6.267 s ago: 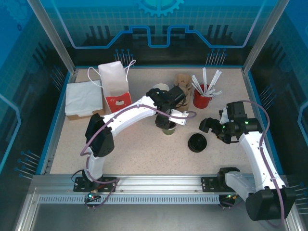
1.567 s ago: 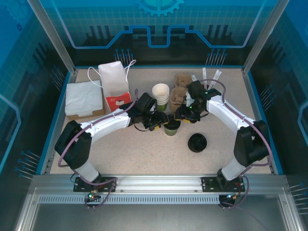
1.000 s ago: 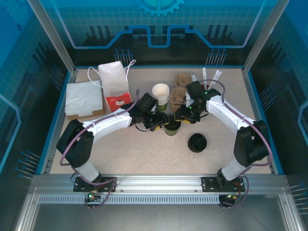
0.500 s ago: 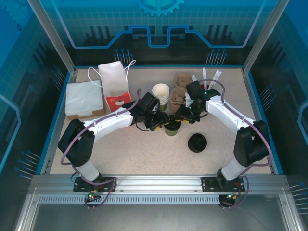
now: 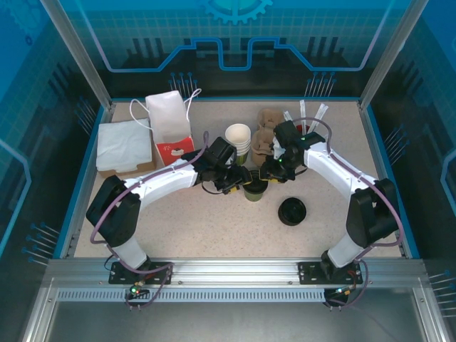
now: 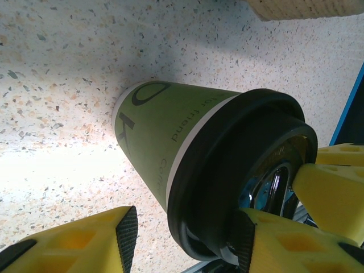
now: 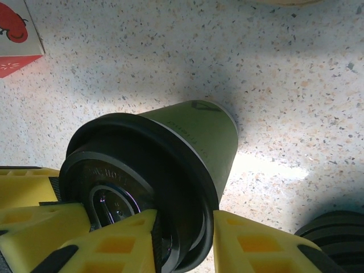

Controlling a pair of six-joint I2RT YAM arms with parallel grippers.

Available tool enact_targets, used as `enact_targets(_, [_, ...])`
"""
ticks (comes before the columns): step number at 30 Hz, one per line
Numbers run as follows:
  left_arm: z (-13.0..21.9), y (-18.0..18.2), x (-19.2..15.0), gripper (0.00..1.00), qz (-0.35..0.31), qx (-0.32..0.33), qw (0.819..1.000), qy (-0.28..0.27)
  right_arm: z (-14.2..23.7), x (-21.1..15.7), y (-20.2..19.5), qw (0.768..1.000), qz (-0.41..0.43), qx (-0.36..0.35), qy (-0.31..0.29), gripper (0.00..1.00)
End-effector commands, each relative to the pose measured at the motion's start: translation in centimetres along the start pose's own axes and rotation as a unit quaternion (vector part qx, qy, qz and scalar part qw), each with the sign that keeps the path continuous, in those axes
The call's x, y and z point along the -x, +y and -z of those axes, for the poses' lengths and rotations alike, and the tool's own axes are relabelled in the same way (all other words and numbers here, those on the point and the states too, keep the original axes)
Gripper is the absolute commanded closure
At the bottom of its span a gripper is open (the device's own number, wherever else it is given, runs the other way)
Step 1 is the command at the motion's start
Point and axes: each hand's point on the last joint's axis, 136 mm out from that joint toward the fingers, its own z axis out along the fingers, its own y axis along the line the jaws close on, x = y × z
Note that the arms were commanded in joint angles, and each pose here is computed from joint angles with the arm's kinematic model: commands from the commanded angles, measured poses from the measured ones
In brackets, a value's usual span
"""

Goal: Pack the takeout coffee

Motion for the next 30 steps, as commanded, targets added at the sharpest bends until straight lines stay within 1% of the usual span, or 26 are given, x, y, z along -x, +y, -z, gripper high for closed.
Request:
enact_targets(1, [-2.5, 6.2, -2.5, 0.50, 0.035, 0.105, 0.993, 0.046, -3.1, -6.2, -4.4, 0.988, -0.028, -0.093, 0.121, 0.73])
enact_targets(6, [-2.4, 6.2, -2.5, 0.49, 0.034, 0.105, 0.993, 0.045, -3.5, -6.7, -4.9, 0.987, -0.029, -0.097, 0.126, 0.74])
enact_targets(10, [-1.9, 5.5, -2.2, 0.46, 0.025, 0.098, 0.994, 0.038, -2.5, -5.4, -3.8, 0.991, -0.014, -0.084, 0.101, 0.72])
enact_targets(16, [-0.6, 3.7, -1.5, 0.45, 0.003, 0.084, 0.996, 0.024, 0.0, -2.3, -0.8, 0.998, 0.015, -0.042, 0.033, 0.65])
enact_targets(18, [-0.2, 3.0, -1.3, 0.42, -0.004, 0.076, 0.997, 0.019, 0.4, -1.7, 0.2, 0.999, 0.022, -0.024, 0.021, 0.62])
enact_targets(20, [0.3, 2.1, -1.0, 0.37, -0.012, 0.068, 0.998, 0.014, 0.7, -1.3, 0.9, 1.000, 0.026, -0.008, 0.013, 0.56])
enact_targets(23, [1.1, 1.2, -0.7, 0.34, -0.019, 0.059, 0.998, 0.006, 1.1, -1.1, 1.1, 1.000, 0.027, -0.006, 0.005, 0.52])
enact_targets(30, [2.2, 0.7, -0.4, 0.33, -0.022, 0.053, 0.998, -0.007, 1.9, -1.3, 0.7, 0.999, 0.029, -0.017, -0.006, 0.51])
